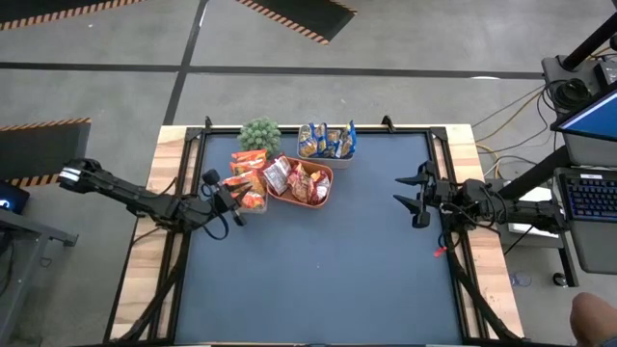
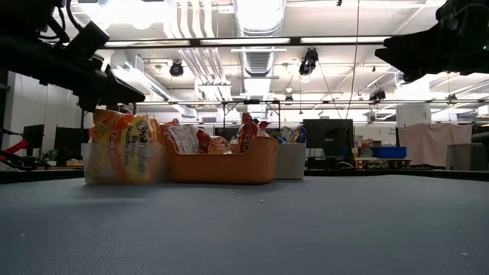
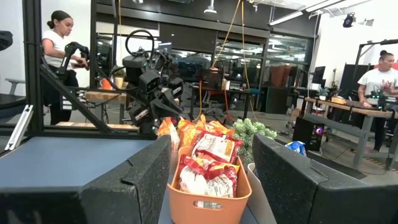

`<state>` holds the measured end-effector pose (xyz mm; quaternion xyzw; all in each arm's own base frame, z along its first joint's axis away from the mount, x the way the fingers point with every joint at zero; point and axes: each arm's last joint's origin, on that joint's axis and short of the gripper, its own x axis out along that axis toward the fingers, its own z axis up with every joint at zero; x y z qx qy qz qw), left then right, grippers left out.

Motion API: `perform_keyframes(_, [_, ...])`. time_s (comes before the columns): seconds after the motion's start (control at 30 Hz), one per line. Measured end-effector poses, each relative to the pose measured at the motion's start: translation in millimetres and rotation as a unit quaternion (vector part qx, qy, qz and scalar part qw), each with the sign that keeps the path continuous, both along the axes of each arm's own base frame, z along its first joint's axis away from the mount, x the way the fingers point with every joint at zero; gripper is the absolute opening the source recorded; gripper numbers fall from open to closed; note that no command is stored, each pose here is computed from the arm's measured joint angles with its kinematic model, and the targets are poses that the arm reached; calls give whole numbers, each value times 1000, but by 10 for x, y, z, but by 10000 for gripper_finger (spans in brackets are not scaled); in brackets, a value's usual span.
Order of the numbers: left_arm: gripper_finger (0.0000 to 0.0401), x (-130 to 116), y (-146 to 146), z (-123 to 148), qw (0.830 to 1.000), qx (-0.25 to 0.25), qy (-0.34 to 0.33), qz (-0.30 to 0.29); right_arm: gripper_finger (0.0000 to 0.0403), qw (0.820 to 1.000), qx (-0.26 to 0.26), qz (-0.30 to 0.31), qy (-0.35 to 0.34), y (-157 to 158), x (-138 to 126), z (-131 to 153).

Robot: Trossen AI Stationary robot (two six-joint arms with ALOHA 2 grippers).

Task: Sort Maruchan noodles
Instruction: Return to Home Position

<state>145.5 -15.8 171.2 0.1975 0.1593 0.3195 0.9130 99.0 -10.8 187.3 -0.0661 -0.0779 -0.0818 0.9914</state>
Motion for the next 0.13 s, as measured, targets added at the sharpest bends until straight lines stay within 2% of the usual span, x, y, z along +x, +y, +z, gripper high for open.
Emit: perform_keyframes(0.13, [39, 4, -1, -7, 1000, 1, 3, 0, 215, 1000, 0, 0, 0, 0, 0, -1])
